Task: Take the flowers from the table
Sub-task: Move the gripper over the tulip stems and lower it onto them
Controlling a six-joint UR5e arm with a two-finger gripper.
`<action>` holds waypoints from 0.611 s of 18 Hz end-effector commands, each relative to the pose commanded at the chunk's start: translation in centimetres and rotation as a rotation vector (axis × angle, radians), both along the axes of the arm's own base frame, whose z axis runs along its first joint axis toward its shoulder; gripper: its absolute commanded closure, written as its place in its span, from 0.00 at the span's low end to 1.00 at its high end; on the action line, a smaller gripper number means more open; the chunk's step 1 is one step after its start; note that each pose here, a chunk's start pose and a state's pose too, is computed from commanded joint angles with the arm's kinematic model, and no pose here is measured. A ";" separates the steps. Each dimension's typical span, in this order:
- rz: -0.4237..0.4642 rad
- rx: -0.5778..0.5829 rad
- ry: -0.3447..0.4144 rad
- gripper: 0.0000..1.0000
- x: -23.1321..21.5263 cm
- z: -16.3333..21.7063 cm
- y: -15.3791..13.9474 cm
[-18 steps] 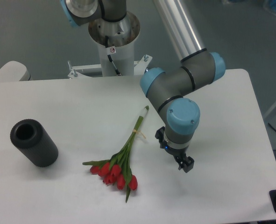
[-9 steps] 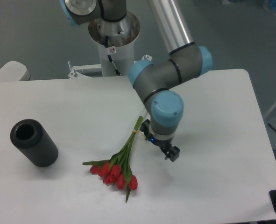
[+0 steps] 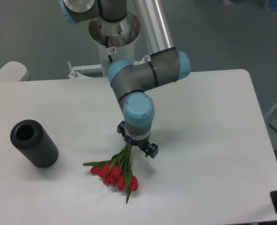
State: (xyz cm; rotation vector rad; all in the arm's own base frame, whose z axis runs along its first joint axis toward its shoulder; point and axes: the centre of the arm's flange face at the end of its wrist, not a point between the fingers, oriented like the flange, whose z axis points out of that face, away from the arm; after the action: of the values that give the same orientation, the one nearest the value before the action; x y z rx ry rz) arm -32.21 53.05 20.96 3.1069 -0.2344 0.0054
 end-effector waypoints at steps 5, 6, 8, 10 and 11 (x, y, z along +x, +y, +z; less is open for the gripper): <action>0.046 0.006 0.011 0.00 1.0 -1.4 1.0; 0.045 0.005 0.010 0.00 1.1 -1.6 1.1; 0.034 0.003 0.010 0.12 1.5 -1.8 1.4; 0.035 -0.008 0.015 0.36 1.5 -2.0 1.4; 0.037 -0.010 0.018 0.47 1.6 -2.1 1.5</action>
State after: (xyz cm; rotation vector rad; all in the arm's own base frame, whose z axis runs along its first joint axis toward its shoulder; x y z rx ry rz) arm -30.62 54.51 18.86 3.0997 -0.1766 -0.0206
